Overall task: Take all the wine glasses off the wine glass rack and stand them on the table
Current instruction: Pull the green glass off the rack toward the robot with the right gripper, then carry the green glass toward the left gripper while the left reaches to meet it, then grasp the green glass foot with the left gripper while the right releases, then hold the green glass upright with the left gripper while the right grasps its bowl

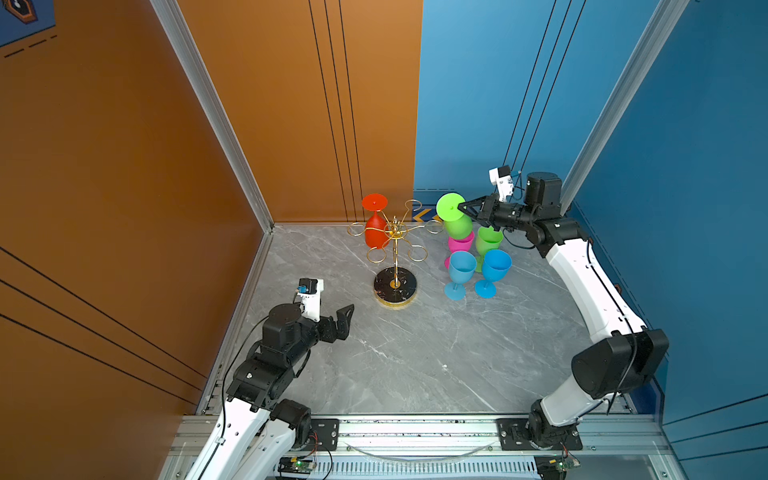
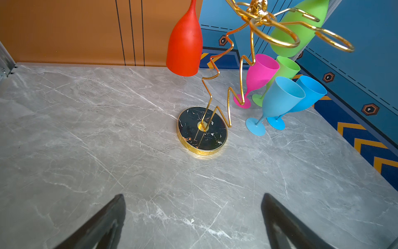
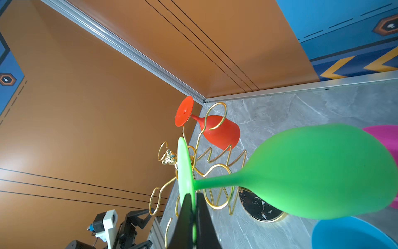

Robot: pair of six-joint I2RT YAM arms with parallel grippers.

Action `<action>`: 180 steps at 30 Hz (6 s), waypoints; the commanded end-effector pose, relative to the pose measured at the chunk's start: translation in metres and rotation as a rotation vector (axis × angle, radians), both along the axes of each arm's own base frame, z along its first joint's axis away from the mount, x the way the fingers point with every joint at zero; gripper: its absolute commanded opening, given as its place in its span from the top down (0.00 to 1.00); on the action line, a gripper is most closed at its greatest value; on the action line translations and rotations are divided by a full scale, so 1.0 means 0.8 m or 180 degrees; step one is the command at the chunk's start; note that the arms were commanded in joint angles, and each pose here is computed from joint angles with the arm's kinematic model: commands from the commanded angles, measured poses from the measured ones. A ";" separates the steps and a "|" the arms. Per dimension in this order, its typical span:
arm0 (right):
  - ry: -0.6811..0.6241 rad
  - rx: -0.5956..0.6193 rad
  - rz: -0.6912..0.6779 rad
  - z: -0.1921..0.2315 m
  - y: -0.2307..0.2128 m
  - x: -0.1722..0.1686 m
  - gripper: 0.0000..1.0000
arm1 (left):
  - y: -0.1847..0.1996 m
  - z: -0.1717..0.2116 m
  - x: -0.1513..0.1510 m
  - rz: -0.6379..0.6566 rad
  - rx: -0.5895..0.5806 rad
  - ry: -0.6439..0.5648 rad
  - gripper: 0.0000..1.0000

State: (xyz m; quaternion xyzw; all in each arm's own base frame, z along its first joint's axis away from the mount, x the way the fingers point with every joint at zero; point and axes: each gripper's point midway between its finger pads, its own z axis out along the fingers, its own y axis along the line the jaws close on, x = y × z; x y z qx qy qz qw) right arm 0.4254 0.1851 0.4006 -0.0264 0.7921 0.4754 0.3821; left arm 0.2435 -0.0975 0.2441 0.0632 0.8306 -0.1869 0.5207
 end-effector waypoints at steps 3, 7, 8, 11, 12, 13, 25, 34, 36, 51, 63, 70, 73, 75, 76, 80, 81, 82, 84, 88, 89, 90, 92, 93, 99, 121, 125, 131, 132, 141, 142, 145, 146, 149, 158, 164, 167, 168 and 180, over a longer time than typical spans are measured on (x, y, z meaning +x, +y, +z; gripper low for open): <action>-0.0275 -0.0488 -0.0239 0.012 -0.028 -0.039 1.00 | -0.017 0.019 -0.002 -0.0253 -0.0164 -0.0138 0.02; -0.0404 -0.0637 -0.0334 0.019 -0.039 -0.063 1.00 | -0.023 0.023 -0.004 -0.0343 -0.0214 -0.0171 0.02; -0.0424 -0.0660 -0.0343 0.021 -0.040 -0.069 1.00 | -0.025 0.023 -0.004 -0.0362 -0.0227 -0.0172 0.02; -0.0493 -0.0744 -0.0351 0.023 -0.043 -0.089 1.00 | -0.032 0.027 -0.006 -0.0462 -0.0286 -0.0196 0.02; -0.0513 -0.0767 -0.0343 0.023 -0.043 -0.095 1.00 | -0.035 0.029 -0.008 -0.0516 -0.0316 -0.0214 0.02; -0.0540 -0.0789 -0.0326 0.023 -0.043 -0.103 1.00 | -0.039 0.031 -0.010 -0.0577 -0.0351 -0.0220 0.02; -0.0792 -0.1140 0.0255 -0.012 -0.006 -0.204 1.00 | -0.093 0.074 -0.053 -0.1529 -0.0965 -0.0260 0.02; -0.0895 -0.1348 0.0813 -0.054 0.021 -0.269 1.00 | -0.122 0.116 -0.078 -0.2165 -0.1544 -0.0177 0.01; -0.0914 -0.1343 0.0928 -0.061 0.027 -0.281 1.00 | -0.128 0.118 -0.079 -0.2270 -0.1660 -0.0082 0.04; -0.0894 -0.0918 0.1551 -0.083 0.121 -0.330 1.00 | -0.146 0.116 -0.104 -0.2791 -0.1904 0.0395 0.26; -0.0989 -0.0792 0.1841 -0.080 0.183 -0.332 1.00 | -0.159 0.107 -0.127 -0.3080 -0.1981 0.0704 0.47; -0.1017 -0.0748 0.1863 -0.074 0.195 -0.328 1.00 | -0.159 0.099 -0.129 -0.3096 -0.1989 0.0778 0.50; -0.1036 -0.0735 0.1824 -0.070 0.196 -0.326 1.00 | -0.160 0.094 -0.131 -0.3119 -0.1988 0.0808 0.56; -0.1056 -0.0725 0.1775 -0.066 0.196 -0.321 1.00 | -0.159 0.092 -0.132 -0.3132 -0.1984 0.0816 0.59; -0.1046 -0.0722 0.1750 -0.065 0.195 -0.319 1.00 | -0.160 0.091 -0.133 -0.3138 -0.1986 0.0828 0.61; -0.1031 -0.0693 0.1695 -0.063 0.195 -0.314 1.00 | -0.159 0.087 -0.137 -0.3162 -0.1981 0.0830 0.70; -0.1007 -0.0700 0.1680 -0.065 0.195 -0.312 1.00 | -0.159 0.087 -0.137 -0.3158 -0.1981 0.0830 0.74; -0.0992 -0.0689 0.1673 -0.065 0.195 -0.311 1.00 | -0.159 0.088 -0.138 -0.3164 -0.1983 0.0830 0.77; -0.0973 -0.0683 0.1666 -0.066 0.195 -0.309 1.00 | -0.160 0.089 -0.140 -0.3197 -0.1977 0.0825 0.81; -0.0908 -0.0686 0.1643 -0.070 0.197 -0.304 1.00 | -0.159 0.089 -0.143 -0.3223 -0.1971 0.0814 0.93; -0.0903 -0.0687 0.1639 -0.070 0.197 -0.303 1.00 | -0.159 0.090 -0.144 -0.3232 -0.1968 0.0805 0.96; -0.0896 -0.0684 0.1630 -0.070 0.196 -0.303 1.00 | -0.158 0.090 -0.144 -0.3232 -0.1962 0.0786 0.99; -0.0863 -0.0680 0.1603 -0.070 0.195 -0.299 0.94 | -0.158 0.093 -0.145 -0.3243 -0.1946 0.0739 1.00; -0.0844 -0.0677 0.1585 -0.071 0.194 -0.297 0.88 | -0.158 0.094 -0.146 -0.3241 -0.1934 0.0699 1.00; -0.0694 -0.0712 0.1364 -0.071 0.162 -0.286 0.57 | -0.153 0.096 -0.148 -0.3193 -0.1774 0.0387 1.00; 0.0191 -0.0720 0.0669 -0.100 0.087 -0.223 0.22 | -0.123 -0.024 -0.156 -0.2752 0.1096 -0.0676 1.00; 0.0215 -0.0668 0.0661 -0.095 0.086 -0.220 0.21 | -0.121 -0.040 -0.154 -0.2784 0.1549 -0.0832 1.00; 0.0296 -0.0566 0.0689 -0.092 0.081 -0.219 0.19 | -0.116 -0.058 -0.145 -0.2762 0.2318 -0.1161 1.00; 0.0299 -0.0563 0.0686 -0.091 0.080 -0.219 0.19 | -0.115 -0.060 -0.144 -0.2758 0.2450 -0.1227 1.00; 0.0457 -0.0708 0.0728 -0.109 0.080 -0.219 0.20 | -0.104 -0.069 -0.135 -0.2675 0.3286 -0.1648 1.00; 0.0482 -0.0739 0.0735 -0.111 0.080 -0.219 0.20 | -0.103 -0.068 -0.135 -0.2665 0.3338 -0.1687 1.00; 0.0477 -0.0815 0.0839 -0.113 0.087 -0.229 0.21 | -0.100 -0.070 -0.133 -0.2646 0.3506 -0.1780 1.00; 0.0482 -0.0838 0.0878 -0.113 0.090 -0.232 0.22 | -0.098 -0.070 -0.132 -0.2623 0.3576 -0.1805 1.00; 0.0496 -0.0867 0.0968 -0.117 0.098 -0.238 0.23 | -0.095 -0.067 -0.129 -0.2576 0.3733 -0.1897 1.00; 0.0466 -0.0853 0.1141 -0.103 0.132 -0.233 0.21 | -0.080 -0.065 -0.118 -0.2424 0.4436 -0.2201 1.00; 0.0511 -0.0881 0.1259 -0.106 0.156 -0.233 0.25 | -0.080 -0.064 -0.115 -0.2405 0.4746 -0.2385 1.00; 0.0562 -0.0891 0.1272 -0.111 0.162 -0.230 0.28 | -0.079 -0.063 -0.113 -0.2382 0.4934 -0.2462 1.00; 0.0576 -0.0892 0.1289 -0.113 0.164 -0.229 0.30 | -0.080 -0.062 -0.112 -0.2359 0.4974 -0.2501 1.00; 0.0702 -0.0919 0.1480 -0.128 0.189 -0.238 0.61 | -0.090 -0.048 -0.103 -0.2041 0.5237 -0.2812 1.00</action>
